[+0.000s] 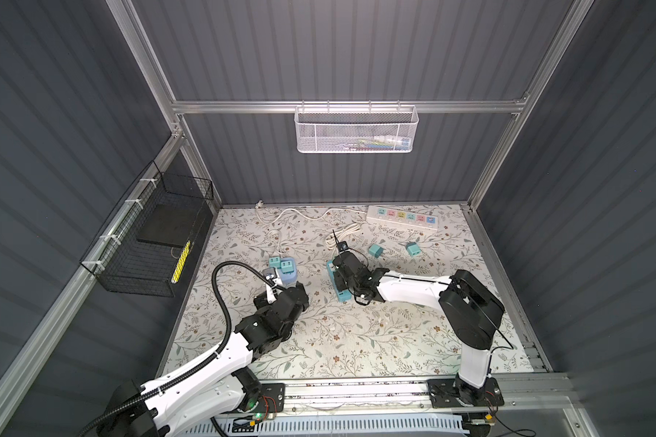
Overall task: Insert the plug
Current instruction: 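Lower the adapter into the teal strip's second socket with the right gripper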
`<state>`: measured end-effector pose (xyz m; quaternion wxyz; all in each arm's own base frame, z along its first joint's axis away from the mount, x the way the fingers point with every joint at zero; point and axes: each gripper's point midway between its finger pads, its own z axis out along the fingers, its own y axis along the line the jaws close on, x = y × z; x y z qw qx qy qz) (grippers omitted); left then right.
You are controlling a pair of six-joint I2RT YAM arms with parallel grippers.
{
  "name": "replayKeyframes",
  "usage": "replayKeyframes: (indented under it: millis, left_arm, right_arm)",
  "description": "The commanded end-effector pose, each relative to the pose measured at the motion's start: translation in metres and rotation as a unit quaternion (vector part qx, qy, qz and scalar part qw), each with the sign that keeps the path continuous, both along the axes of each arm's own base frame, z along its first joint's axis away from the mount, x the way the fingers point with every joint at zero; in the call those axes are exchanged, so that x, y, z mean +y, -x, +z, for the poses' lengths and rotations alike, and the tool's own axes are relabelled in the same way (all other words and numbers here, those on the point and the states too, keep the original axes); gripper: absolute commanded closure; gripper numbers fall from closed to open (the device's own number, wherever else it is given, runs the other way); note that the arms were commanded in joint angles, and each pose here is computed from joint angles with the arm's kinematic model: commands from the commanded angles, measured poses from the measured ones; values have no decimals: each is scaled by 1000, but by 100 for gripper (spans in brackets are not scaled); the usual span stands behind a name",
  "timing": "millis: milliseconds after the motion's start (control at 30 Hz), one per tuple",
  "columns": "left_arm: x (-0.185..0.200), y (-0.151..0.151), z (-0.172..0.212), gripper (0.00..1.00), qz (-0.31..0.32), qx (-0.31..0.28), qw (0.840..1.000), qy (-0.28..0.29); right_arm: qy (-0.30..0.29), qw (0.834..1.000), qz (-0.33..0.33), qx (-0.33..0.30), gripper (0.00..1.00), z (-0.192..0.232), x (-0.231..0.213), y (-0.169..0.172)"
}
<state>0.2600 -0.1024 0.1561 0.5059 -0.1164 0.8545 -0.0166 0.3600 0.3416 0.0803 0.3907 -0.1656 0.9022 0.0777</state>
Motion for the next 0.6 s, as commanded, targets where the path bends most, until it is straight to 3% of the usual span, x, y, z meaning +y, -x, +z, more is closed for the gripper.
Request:
replayKeyframes:
  millis: [0,367,567]
  left_arm:
    - [8,0,0,0,7,-5,1000,-13]
    - [8,0,1,0,10,-5,1000,-13]
    - [8,0,1,0,12,-3,1000,-16]
  right_arm:
    - [88,993,2,74,82,-62,-28,24]
    - [112,986,-1,123,82,-99,-38,49]
    - [105,987,1,120,81,-100,-31,45]
